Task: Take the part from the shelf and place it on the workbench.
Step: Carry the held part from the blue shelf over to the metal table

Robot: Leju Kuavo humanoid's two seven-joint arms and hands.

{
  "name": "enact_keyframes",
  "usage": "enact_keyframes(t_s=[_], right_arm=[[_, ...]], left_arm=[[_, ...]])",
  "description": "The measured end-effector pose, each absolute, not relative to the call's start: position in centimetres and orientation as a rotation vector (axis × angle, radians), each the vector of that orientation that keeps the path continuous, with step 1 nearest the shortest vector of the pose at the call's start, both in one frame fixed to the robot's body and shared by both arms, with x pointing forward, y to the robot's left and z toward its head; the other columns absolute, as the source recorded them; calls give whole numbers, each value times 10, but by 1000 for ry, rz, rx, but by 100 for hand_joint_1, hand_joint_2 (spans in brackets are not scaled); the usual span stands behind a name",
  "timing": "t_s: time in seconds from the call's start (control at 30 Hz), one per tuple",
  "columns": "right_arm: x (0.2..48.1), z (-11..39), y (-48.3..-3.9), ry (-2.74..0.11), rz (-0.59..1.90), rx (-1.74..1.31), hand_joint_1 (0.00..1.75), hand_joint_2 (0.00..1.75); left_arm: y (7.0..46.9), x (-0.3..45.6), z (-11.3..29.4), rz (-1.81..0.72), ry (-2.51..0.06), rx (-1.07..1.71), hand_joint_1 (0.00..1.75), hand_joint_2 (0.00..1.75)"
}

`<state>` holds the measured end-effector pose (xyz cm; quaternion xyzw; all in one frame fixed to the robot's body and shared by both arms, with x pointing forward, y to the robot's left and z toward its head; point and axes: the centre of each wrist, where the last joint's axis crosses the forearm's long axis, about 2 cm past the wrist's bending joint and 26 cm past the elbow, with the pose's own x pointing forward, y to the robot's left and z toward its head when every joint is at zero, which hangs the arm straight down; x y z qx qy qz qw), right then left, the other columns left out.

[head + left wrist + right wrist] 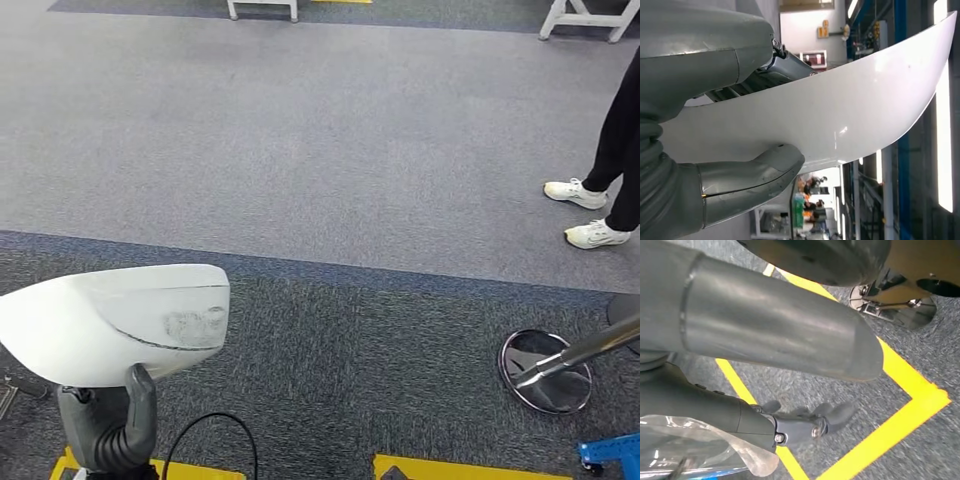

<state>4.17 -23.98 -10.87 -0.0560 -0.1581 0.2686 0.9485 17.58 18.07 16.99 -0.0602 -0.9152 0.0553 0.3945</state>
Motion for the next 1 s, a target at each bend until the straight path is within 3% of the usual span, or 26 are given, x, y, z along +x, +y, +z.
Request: enact_keyframes(t_s=[1.0], right_arm=[[41, -109, -245, -319, 549, -104, 0, 0]], left_arm=[[175, 182, 170, 132, -2328, -173, 175, 175]])
